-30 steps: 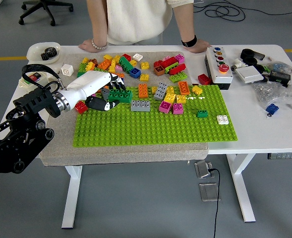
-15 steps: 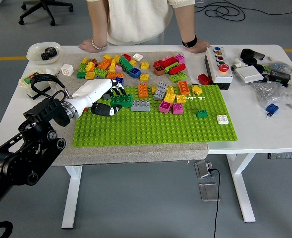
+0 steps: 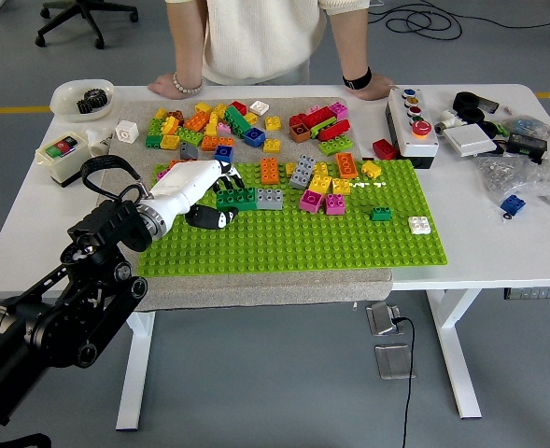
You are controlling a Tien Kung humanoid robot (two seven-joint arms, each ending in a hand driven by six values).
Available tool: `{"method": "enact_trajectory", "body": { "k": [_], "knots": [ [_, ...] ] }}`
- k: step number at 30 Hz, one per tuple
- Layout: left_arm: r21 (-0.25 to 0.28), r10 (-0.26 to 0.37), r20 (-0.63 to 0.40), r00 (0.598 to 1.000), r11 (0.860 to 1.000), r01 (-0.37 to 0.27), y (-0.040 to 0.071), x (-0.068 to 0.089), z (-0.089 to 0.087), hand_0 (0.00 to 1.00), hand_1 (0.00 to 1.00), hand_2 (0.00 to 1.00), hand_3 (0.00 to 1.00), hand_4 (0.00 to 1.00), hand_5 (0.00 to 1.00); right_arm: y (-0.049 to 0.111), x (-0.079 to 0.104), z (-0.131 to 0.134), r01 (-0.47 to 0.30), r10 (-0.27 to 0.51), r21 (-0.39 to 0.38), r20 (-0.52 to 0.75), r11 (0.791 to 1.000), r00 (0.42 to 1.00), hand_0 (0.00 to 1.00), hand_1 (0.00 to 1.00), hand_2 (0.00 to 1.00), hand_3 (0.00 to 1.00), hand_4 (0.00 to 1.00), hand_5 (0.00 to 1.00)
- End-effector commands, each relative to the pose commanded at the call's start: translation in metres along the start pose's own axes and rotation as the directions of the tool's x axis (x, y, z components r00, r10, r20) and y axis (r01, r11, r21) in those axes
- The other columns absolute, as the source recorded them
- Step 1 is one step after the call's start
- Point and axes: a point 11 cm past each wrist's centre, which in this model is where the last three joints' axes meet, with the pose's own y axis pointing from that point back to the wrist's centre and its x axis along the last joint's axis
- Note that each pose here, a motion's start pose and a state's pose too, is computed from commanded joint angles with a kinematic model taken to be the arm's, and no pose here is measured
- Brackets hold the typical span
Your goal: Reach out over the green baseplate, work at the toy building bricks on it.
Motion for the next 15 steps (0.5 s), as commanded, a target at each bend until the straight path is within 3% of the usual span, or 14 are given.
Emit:
{"method": "enact_trajectory", "body": {
  "k": [15],
  "knots": [
    [0.051,0.019,0.01,1.0,0.999,-0.019,-0.002,-0.026,-0.018,0.587,0.551,0.527,0.526,0.44,0.002,0.0,0.0,0.0,0.001,-0.001,-0.001,-0.019,1.0,1.0,0.741,0.646,0.685,0.641,0.817,0.509]
  ]
}}
